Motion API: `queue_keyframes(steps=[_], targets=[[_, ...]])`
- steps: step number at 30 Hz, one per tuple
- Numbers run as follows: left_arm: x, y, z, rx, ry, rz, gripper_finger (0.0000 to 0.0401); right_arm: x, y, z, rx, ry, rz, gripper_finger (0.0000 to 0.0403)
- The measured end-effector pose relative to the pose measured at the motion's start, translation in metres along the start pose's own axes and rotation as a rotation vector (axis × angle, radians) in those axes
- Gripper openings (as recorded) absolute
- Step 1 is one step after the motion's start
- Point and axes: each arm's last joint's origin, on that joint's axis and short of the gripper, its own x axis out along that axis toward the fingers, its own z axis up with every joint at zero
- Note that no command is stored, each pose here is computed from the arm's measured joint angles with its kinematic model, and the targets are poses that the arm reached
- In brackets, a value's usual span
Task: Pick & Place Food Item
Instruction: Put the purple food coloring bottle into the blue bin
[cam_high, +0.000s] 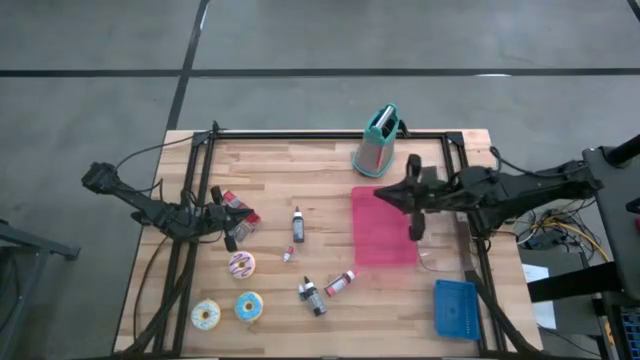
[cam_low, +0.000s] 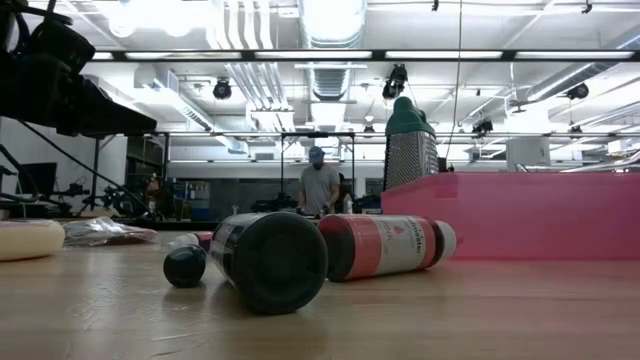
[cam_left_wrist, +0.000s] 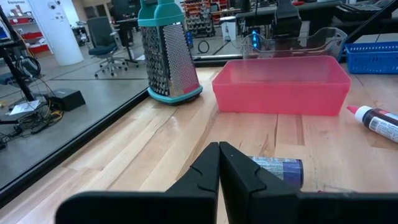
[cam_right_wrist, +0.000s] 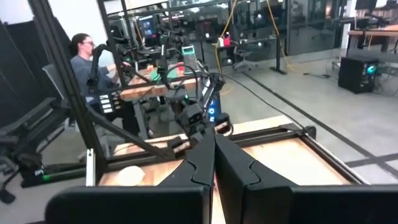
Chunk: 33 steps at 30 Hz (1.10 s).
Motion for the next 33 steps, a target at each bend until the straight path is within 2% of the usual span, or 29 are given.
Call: queue_keyframes(steps=[6,11,18,23,28,33], targets=[[0.0,0.0,0.0,-0.001,0.0,-0.001,0.0012,0.042,0.013,0.013,0.02,0.048,-0.098,0.0008],[0.0,0.0,0.0,0.0,0.0,-0.001,0.0012,0.079,0.021,0.007,0.095,0.178,-0.239,0.0008],[0.0,0.0,0.0,0.0,0.0,-0.001,0.0012,0.132,0.034,0.004,0.18,0.243,-0.291,0.0008],[0.0,0.0,0.0,0.0,0.0,0.0,0.0012,0.156,0.028,0.0,0.315,0.327,-0.398,0.0008],[0.0,0.0,0.0,0.0,0.0,0.001,0.0012,0.173,0.013,-0.023,0.397,0.489,-0.574,0.0008],[0.0,0.0,0.0,0.0,0.0,0.002,0.0012,0.186,0.004,-0.035,0.41,0.568,-0.662,0.0008]])
